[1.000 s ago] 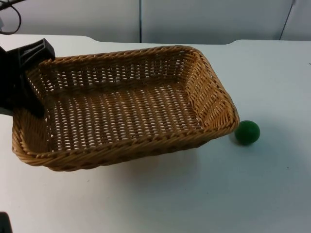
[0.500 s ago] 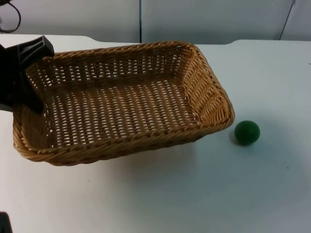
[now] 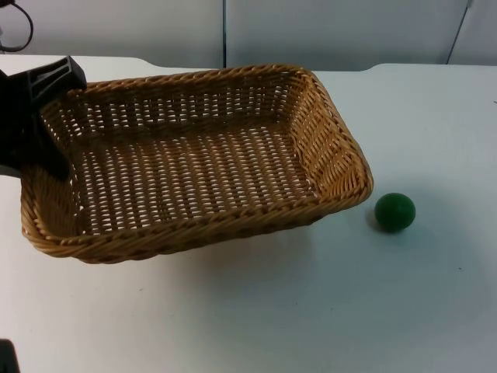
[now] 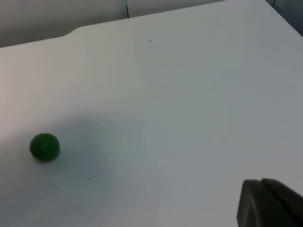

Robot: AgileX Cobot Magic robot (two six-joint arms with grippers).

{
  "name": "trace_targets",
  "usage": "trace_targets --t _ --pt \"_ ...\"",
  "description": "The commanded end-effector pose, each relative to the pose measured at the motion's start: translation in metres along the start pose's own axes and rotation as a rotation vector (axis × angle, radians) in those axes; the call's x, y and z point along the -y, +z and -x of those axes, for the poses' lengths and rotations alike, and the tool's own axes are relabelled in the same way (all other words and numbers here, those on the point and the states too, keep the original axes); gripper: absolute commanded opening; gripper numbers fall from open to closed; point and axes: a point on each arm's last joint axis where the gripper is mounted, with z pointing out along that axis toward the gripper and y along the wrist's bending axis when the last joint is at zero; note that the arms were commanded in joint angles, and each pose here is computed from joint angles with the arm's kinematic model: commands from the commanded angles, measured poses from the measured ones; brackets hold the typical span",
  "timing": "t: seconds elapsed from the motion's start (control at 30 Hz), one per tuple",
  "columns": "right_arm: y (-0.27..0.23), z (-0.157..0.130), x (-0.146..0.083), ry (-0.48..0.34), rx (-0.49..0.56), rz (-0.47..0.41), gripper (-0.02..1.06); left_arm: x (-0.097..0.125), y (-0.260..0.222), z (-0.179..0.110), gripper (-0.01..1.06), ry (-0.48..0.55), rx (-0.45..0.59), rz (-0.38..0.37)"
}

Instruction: Pick up the basket with the left hand and place the ball into the basket with the right hand.

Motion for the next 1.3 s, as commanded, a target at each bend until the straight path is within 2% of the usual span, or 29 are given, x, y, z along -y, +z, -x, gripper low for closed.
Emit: trace_targets --t 0.0,0.2,0.3,0.4,0.47,0.53,0.67,0.77,0.8,0.87,0.93,0.97,1.1,1.13,1.23,1.27 --pt "0.001 -0.001 0.001 -0.001 0.009 -0.011 0.00 0.004 -0.005 0.001 0.00 -0.020 0.027 -0.024" --pt "0.001 0.000 0.001 -0.009 0.011 -0.011 0.00 0.004 -0.005 0.001 0.00 -0.020 0.027 -0.024" --pt "0.006 0.004 -0.001 -0.025 -0.025 -0.013 0.00 0.004 -0.005 0.001 0.00 -0.020 0.027 -0.024" --pt "0.024 0.022 -0.005 -0.079 -0.100 -0.008 0.00 0.004 -0.005 0.001 0.00 -0.020 0.027 -0.024" --pt "0.033 0.032 -0.007 -0.095 -0.102 -0.003 0.00 0.004 -0.005 0.001 0.00 -0.020 0.027 -0.024" --pt "0.057 0.059 -0.014 -0.147 -0.059 0.011 0.00 0.004 -0.005 0.001 0.00 -0.020 0.027 -0.024" --pt "0.093 0.085 -0.021 -0.166 -0.060 0.027 0.00 0.004 -0.005 0.001 0.00 -0.020 0.027 -0.024" --pt "0.137 0.094 -0.029 -0.174 -0.170 0.039 0.00 0.004 -0.005 0.001 0.00 -0.020 0.028 -0.024" --pt "0.137 0.094 -0.029 -0.174 -0.170 0.039 0.00 0.004 -0.005 0.001 0.00 -0.020 0.028 -0.024" --pt "0.163 0.089 -0.039 -0.202 -0.260 0.073 0.00 0.004 -0.005 0.001 0.00 -0.020 0.028 -0.024" --pt "0.188 0.076 -0.055 -0.271 -0.367 0.122 0.00 0.004 -0.005 0.001 0.00 -0.020 0.028 -0.024" --pt "0.188 0.076 -0.055 -0.271 -0.367 0.122 0.00 0.004 -0.005 0.001 0.00 -0.020 0.028 -0.024" --pt "0.226 0.037 -0.100 -0.440 -0.571 0.243 0.00 0.004 -0.005 0.001 0.00 -0.020 0.028 -0.024" --pt "0.226 0.037 -0.100 -0.440 -0.571 0.243 0.00 0.004 -0.005 0.001 0.00 -0.020 0.028 -0.024" --pt "0.244 0.010 -0.129 -0.531 -0.649 0.314 0.00 0.004 -0.005 0.001 0.00 -0.020 0.028 -0.024" --pt "0.244 0.010 -0.129 -0.531 -0.649 0.314 0.00 0.004 -0.005 0.001 0.00 -0.020 0.028 -0.024"
